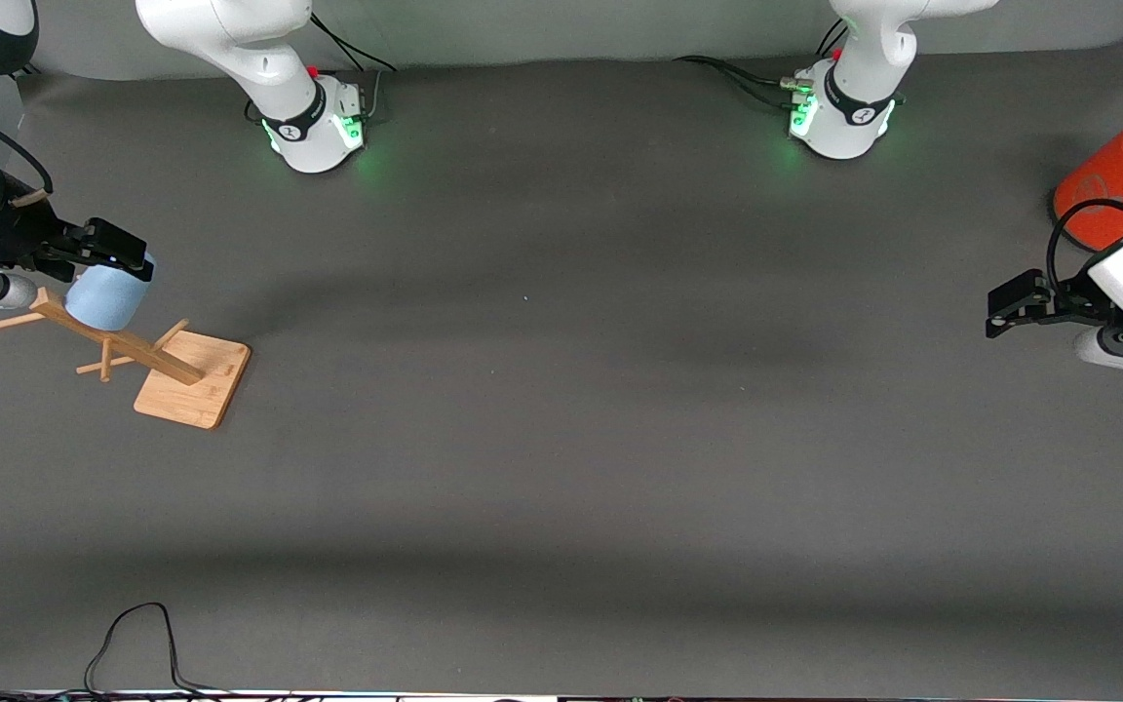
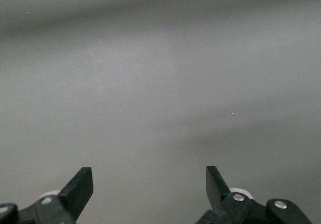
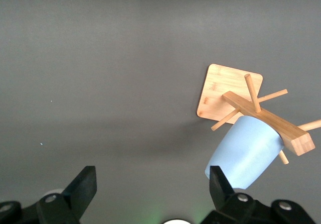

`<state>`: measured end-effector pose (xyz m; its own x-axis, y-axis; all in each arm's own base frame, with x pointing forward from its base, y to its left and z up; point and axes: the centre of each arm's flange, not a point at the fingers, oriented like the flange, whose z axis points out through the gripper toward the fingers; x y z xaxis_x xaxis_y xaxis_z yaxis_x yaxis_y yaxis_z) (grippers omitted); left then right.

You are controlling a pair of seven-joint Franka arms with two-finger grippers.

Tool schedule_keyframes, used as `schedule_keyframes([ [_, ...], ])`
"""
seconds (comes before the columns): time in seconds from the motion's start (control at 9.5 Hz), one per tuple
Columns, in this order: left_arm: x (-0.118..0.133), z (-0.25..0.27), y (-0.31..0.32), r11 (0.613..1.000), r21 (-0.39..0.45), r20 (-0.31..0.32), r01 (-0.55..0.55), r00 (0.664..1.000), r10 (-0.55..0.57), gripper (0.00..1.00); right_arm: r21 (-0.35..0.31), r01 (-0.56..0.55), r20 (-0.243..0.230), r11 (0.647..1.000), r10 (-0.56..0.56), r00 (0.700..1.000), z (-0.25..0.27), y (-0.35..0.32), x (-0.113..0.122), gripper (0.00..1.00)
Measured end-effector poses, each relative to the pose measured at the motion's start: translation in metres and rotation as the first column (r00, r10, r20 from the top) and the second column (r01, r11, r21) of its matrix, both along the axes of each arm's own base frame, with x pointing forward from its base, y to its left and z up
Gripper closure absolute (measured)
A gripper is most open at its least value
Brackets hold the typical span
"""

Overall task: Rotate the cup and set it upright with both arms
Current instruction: 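Move the right gripper to the light blue cup on the wooden stand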

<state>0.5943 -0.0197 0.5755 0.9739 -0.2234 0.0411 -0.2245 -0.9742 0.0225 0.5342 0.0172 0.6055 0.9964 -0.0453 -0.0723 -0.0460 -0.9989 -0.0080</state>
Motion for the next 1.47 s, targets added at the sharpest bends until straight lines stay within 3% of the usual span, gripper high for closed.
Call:
schedule_keyframes([
  [0.53, 0.000, 0.000, 0.000, 1.000, 0.000, 0.000, 0.000, 1.000, 0.000, 0.00, 0.002, 0.020, -0.030, 1.000, -0.020, 0.999, -0.003, -0.010, -0.003, 0.00],
  [0.95, 0.001, -0.002, 0.005, 1.000, 0.001, -0.003, -0.008, 1.000, 0.008, 0.00, 0.025, 0.083, -0.155, 0.996, -0.078, 0.985, -0.011, -0.036, -0.018, 0.00],
  [1.26, 0.002, -0.003, 0.006, 1.000, 0.001, -0.005, -0.010, 1.000, 0.010, 0.00, 0.083, 0.320, -0.239, 0.944, -0.293, 0.926, -0.012, -0.066, -0.028, 0.00],
  [1.47, 0.002, -0.004, 0.006, 1.000, 0.001, -0.005, -0.010, 1.000, 0.010, 0.00, 0.065, 0.471, -0.285, 0.880, -0.436, 0.853, -0.022, -0.064, -0.023, 0.00],
])
